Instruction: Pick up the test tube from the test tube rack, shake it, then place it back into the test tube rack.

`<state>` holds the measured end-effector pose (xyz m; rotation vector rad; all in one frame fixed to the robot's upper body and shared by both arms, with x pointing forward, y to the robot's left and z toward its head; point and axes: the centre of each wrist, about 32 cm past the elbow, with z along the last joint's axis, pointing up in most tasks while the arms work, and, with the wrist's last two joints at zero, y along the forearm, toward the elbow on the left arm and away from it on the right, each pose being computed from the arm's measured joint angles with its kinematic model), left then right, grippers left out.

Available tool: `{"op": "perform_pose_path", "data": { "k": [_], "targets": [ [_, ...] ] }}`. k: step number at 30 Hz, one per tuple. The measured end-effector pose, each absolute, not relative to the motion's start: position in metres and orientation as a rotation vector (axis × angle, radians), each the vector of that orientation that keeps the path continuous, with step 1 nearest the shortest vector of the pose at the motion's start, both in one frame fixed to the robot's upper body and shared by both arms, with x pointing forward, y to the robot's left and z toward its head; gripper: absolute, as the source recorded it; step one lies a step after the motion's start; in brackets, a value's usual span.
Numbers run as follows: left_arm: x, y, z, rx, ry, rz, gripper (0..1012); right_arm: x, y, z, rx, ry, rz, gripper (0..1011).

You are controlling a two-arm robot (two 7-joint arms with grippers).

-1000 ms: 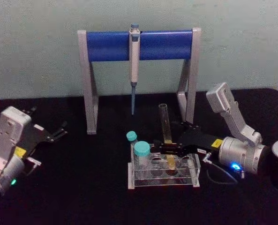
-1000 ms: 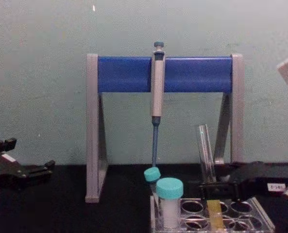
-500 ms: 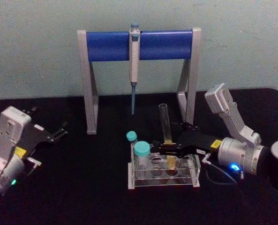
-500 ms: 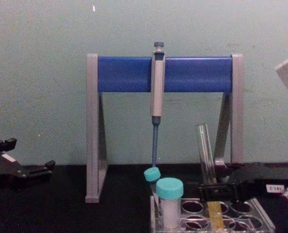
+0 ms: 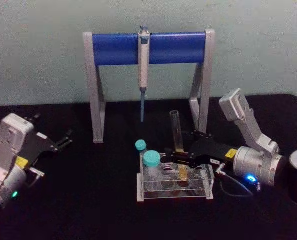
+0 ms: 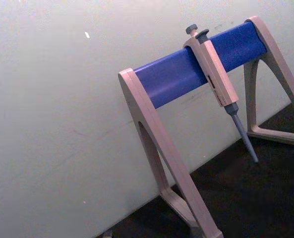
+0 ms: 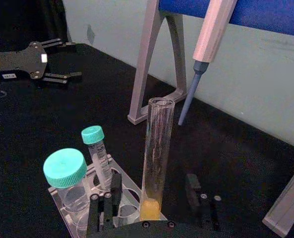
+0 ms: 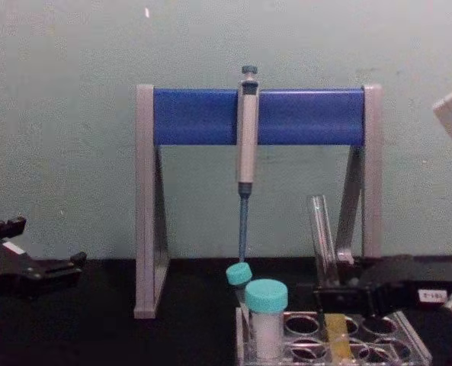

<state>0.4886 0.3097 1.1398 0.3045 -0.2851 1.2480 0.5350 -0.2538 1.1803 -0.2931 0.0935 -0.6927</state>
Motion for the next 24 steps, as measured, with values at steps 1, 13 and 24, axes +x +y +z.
{"op": "perform_pose_path", "data": {
  "k": [1, 13, 24],
  "targets": [
    [0.4886, 0.3097, 1.1398, 0.304, -0.285, 1.248, 1010, 0.535, -0.2539, 1.1803, -0.293, 0.093, -0.693, 821],
    [0.4886, 0.3097, 1.1398, 0.304, -0.285, 1.248, 1010, 0.5351, -0.2541, 1.1806, -0.291, 0.094, -0.693, 444],
    [0.4886, 0.3097, 1.1398, 0.304, -0.285, 1.248, 1010, 0.5351, -0.254, 1.1806, -0.291, 0.094, -0.693, 229]
  ]
}}
